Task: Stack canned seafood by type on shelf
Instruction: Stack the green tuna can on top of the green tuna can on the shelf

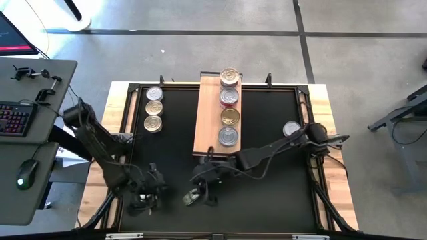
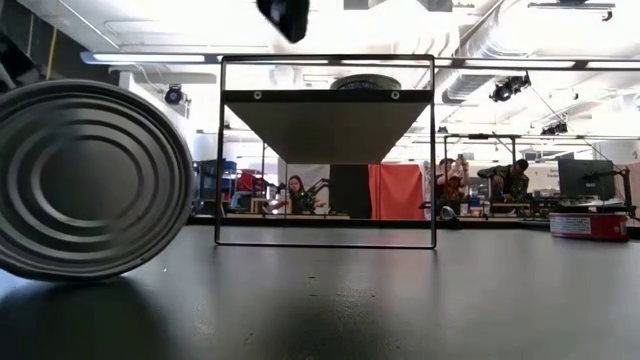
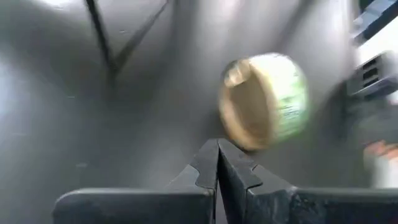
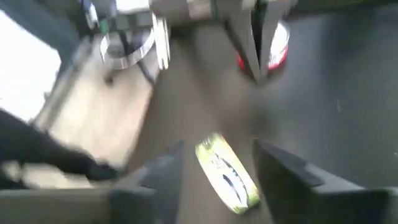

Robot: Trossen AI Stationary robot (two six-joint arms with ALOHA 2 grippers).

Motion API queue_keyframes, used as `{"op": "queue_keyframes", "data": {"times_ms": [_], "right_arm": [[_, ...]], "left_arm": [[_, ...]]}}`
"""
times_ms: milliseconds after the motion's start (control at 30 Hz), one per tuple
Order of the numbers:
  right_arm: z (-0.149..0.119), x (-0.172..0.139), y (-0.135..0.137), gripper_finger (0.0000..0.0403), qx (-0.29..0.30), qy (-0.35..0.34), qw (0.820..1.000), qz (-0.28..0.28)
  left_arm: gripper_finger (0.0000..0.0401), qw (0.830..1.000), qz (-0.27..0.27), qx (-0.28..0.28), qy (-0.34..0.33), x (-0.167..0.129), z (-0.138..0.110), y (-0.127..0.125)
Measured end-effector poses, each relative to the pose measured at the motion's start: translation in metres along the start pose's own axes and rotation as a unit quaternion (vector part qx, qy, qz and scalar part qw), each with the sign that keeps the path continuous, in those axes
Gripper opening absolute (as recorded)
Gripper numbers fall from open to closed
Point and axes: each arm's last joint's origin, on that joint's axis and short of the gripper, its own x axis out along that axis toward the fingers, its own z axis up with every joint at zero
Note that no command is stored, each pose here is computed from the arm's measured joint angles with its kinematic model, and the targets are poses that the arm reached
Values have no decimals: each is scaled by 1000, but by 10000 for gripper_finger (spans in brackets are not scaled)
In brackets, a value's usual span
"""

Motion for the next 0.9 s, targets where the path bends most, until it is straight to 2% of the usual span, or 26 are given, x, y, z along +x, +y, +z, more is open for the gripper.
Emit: {"op": "queue_keyframes", "data": {"times_ms": [133,267,400,733,833,900], "right_arm": [[-2,17,-4,254,-74,64,995,-13],[-6,34,-6,280,-138,100,985,-14],[-18,55,-11,281,-157,125,980,-2],[-42,80,-19,279,-168,166,972,2],[-45,82,-14,252,-213,168,962,12],[-48,84,-9,218,-224,172,959,7]], "left_arm": [[0,996,-59,-66,-6,-18,14,-2],[0,986,-109,-122,-32,-31,29,-4],[0,980,-122,-140,-78,-37,38,-5],[0,981,-121,-121,-96,-38,40,-7],[0,980,-114,-116,-115,-39,42,-7],[0,980,-109,-112,-124,-39,45,-5]]}}
